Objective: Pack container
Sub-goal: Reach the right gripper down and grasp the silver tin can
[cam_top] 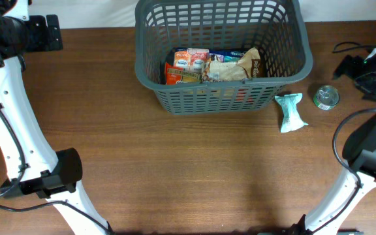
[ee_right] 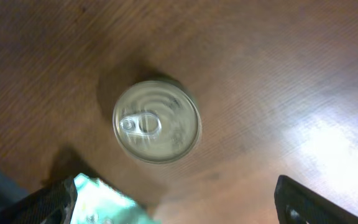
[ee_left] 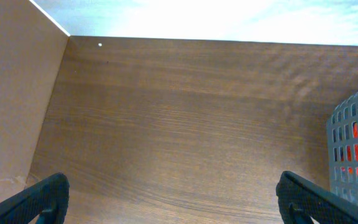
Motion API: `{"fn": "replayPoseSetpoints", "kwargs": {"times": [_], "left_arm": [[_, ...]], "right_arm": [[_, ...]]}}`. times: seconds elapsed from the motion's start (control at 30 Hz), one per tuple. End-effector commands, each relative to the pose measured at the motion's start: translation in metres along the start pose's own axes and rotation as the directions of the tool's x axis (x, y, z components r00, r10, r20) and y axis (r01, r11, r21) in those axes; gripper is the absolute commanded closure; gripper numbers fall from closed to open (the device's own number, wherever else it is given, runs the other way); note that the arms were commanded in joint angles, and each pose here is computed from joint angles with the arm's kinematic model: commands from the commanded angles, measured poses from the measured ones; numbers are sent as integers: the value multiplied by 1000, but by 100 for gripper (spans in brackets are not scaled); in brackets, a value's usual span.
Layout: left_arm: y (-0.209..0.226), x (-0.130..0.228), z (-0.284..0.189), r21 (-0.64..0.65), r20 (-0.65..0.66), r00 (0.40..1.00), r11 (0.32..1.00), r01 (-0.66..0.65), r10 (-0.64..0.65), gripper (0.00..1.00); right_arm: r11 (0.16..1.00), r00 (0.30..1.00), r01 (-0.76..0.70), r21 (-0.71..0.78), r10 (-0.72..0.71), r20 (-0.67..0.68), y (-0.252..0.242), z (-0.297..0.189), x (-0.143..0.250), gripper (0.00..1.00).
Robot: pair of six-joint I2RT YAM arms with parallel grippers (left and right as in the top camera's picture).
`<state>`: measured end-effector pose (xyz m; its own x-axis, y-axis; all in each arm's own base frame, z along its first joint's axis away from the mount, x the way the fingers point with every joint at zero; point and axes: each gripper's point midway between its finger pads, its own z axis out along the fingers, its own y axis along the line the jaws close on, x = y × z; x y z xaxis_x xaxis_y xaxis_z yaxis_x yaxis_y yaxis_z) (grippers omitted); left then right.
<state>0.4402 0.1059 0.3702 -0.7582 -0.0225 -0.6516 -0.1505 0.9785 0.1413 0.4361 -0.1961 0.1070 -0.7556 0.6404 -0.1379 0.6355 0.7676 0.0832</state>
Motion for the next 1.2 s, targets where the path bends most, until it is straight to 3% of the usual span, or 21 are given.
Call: {"fn": "replayPoseSetpoints", "kwargs": {"times": [0.0,0.37,0.67,1.17], "left_arm": [[2,1,-3,-9,1,1000,1000,11,-11,1],[2,1,-3,-9,1,1000,1000,11,-11,1],[2,1,-3,-9,1,1000,1000,11,-11,1],[2,1,-3,-9,1,1000,1000,11,-11,1]], "right_arm": [[1000,999,3,-27,-3,-32,9,24,1,5],[997,997,72,-26,-72,-18,30,55,-5,4],[994,995,92,61,-89,-54,22,84,2,5],[993,994,91,69,-86,-73,17,89,4,5]]}}
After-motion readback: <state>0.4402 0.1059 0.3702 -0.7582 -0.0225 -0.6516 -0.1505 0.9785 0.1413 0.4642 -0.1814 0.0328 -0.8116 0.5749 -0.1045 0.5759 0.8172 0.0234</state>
